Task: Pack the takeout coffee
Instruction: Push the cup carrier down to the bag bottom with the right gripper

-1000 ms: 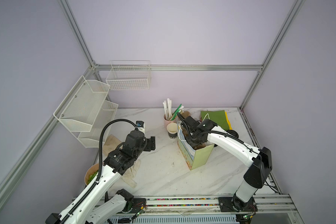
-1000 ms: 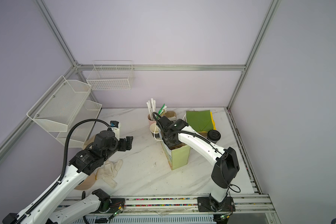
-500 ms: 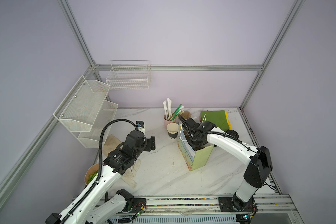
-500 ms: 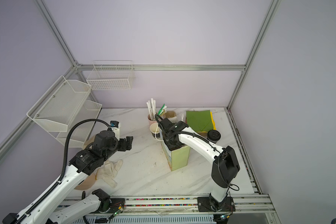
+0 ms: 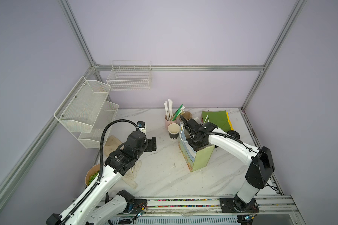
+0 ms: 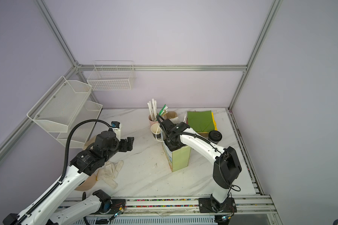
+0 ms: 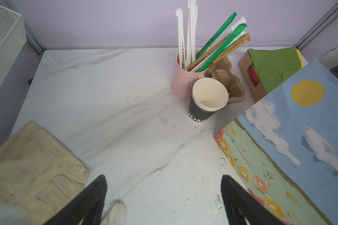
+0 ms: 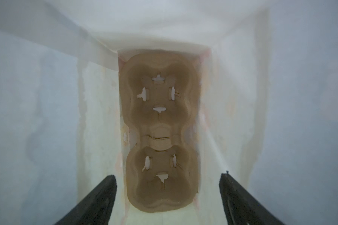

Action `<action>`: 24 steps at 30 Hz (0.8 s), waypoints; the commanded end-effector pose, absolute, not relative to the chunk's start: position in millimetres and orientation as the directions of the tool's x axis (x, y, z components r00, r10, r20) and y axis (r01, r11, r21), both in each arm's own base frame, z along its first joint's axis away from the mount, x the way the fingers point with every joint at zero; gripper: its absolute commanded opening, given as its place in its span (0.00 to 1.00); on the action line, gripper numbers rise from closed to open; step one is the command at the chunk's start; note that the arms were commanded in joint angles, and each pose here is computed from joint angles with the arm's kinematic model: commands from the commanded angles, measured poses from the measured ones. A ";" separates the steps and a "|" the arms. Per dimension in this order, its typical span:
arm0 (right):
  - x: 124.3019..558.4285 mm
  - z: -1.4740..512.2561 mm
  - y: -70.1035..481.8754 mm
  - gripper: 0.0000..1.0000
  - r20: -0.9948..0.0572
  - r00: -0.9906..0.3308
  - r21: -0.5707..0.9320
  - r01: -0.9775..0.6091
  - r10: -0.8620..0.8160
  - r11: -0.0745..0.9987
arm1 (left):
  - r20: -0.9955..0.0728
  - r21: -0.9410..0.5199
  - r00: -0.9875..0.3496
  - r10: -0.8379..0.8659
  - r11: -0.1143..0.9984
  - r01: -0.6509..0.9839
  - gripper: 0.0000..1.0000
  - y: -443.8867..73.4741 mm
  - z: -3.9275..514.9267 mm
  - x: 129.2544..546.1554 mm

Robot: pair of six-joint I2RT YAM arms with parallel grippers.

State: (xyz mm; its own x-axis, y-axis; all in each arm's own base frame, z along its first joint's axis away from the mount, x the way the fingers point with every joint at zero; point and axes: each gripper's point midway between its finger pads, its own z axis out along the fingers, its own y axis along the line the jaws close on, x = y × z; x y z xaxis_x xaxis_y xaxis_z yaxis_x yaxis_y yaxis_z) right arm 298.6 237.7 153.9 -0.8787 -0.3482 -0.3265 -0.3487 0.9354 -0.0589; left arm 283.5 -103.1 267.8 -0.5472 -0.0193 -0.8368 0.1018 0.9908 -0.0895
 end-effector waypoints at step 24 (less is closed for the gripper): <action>306.4 189.1 237.9 0.97 -0.397 -0.872 -0.008 -0.307 -0.285 0.952 | -0.837 -0.074 -0.547 -0.004 0.992 0.106 0.92 -102.6 266.6 286.8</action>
